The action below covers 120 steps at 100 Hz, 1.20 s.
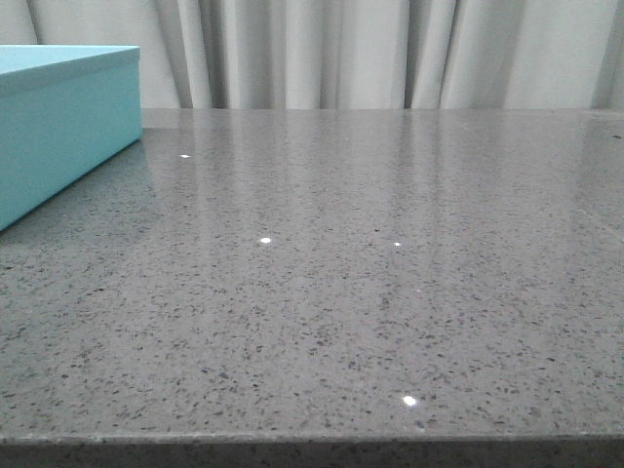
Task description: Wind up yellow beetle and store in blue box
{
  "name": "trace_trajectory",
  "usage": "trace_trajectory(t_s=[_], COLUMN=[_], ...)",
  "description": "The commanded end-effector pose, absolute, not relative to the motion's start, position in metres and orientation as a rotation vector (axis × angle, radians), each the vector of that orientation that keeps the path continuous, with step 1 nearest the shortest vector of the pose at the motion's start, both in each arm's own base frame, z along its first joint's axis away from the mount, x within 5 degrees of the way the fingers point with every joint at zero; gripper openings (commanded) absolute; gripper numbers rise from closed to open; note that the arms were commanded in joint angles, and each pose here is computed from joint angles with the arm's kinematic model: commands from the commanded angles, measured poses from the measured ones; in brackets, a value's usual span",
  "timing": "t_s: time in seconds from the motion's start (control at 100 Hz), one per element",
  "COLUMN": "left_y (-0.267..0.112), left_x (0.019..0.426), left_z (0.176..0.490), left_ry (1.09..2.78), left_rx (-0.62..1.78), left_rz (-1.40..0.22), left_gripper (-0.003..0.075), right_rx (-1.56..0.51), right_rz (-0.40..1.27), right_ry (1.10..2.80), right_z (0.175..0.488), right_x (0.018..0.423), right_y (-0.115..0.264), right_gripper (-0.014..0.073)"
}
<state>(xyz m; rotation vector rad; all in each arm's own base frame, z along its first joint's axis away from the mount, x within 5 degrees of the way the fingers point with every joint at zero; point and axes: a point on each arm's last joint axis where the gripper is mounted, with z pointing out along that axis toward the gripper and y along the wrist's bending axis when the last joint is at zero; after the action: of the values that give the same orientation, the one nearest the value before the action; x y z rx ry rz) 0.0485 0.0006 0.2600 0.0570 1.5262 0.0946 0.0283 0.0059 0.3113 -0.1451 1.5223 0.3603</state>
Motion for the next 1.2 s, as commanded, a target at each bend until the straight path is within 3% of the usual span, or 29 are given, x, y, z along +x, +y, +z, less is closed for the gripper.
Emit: trace_trajectory(t_s=[0.0,0.39,1.19], left_y=[0.000,-0.001,-0.001], left_x=[0.050,0.055,0.055], left_z=[0.268,0.200,0.199], left_ry=[1.366,1.503,1.521], left_rx=[0.045,0.006,0.009], left_rz=[0.069,-0.020,-0.022], left_gripper=[-0.0020,-0.0020,-0.0020], right_rx=[-0.156,-0.156,-0.156], right_rz=[0.353,0.352,0.352], right_ry=[1.439,1.441,1.441], right_z=[0.324,0.324,0.324], right_x=[0.027,0.027,0.027], right_y=[0.006,0.006,0.006], right_gripper=[-0.0066,-0.0066,-0.0066])
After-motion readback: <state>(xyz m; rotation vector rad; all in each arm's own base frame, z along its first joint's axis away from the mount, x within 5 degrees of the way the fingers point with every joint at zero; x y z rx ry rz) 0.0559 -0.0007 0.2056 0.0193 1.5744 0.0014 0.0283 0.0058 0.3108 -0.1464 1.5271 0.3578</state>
